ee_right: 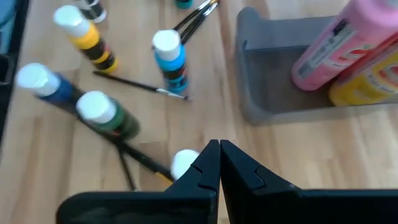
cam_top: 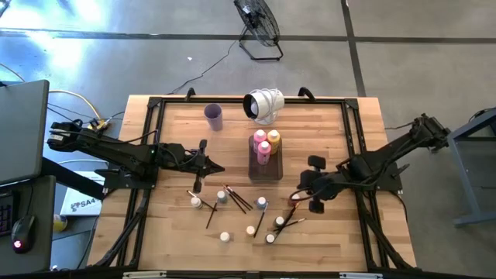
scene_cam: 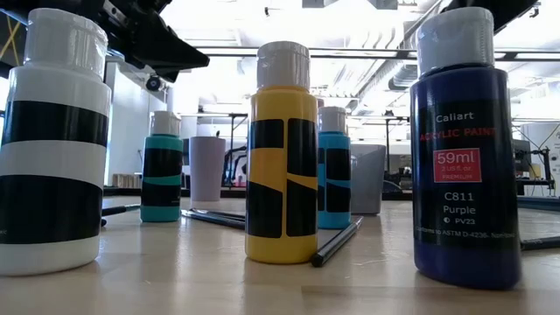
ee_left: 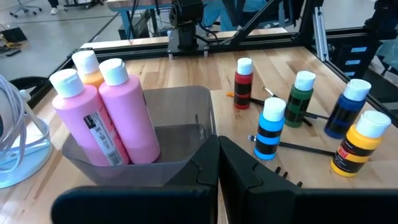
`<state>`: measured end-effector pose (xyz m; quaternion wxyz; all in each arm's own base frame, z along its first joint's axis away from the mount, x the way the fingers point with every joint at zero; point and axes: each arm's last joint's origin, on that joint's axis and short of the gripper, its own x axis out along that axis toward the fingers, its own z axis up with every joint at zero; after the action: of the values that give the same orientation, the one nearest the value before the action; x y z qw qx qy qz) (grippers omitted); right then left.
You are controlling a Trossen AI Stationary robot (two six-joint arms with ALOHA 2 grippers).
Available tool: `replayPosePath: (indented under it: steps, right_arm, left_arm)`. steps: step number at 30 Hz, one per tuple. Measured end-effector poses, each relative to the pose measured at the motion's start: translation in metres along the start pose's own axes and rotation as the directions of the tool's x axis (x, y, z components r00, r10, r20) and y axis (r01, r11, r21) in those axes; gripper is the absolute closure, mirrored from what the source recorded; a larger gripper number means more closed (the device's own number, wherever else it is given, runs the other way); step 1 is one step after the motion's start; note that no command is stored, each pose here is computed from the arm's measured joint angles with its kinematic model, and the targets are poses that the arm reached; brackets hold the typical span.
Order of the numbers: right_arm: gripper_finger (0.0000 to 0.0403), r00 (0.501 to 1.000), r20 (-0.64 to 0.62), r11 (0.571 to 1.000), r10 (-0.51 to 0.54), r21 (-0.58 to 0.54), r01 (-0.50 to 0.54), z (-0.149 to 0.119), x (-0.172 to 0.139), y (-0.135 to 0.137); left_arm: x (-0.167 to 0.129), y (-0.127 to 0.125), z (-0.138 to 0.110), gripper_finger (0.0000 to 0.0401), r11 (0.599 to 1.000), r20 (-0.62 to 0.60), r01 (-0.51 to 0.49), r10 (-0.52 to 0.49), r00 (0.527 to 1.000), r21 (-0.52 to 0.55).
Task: Pick & Place Paint Supplies
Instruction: Put the red paint bottle into the black bin
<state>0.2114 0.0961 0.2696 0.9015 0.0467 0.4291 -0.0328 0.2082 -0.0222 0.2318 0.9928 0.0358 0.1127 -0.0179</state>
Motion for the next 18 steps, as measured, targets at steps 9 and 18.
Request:
replayPosePath:
  steps: [9,18]
  right_arm:
    - [0.0401,1.0,-0.01,1.0,0.021,0.002,-0.02,-0.0003,0.0001,0.0006]
    - [0.0401,1.0,0.001,0.996,-0.001,0.088,0.0,-0.0001,0.0002,0.0]
  left_arm:
    - [0.0001,0.0,-0.0009,0.0401,1.0,-0.009,0.0,0.0,1.0,0.0]
    - [0.0,-0.0001,-0.0033,0.0401,1.0,-0.036,0.001,-0.001,0.999,0.002]
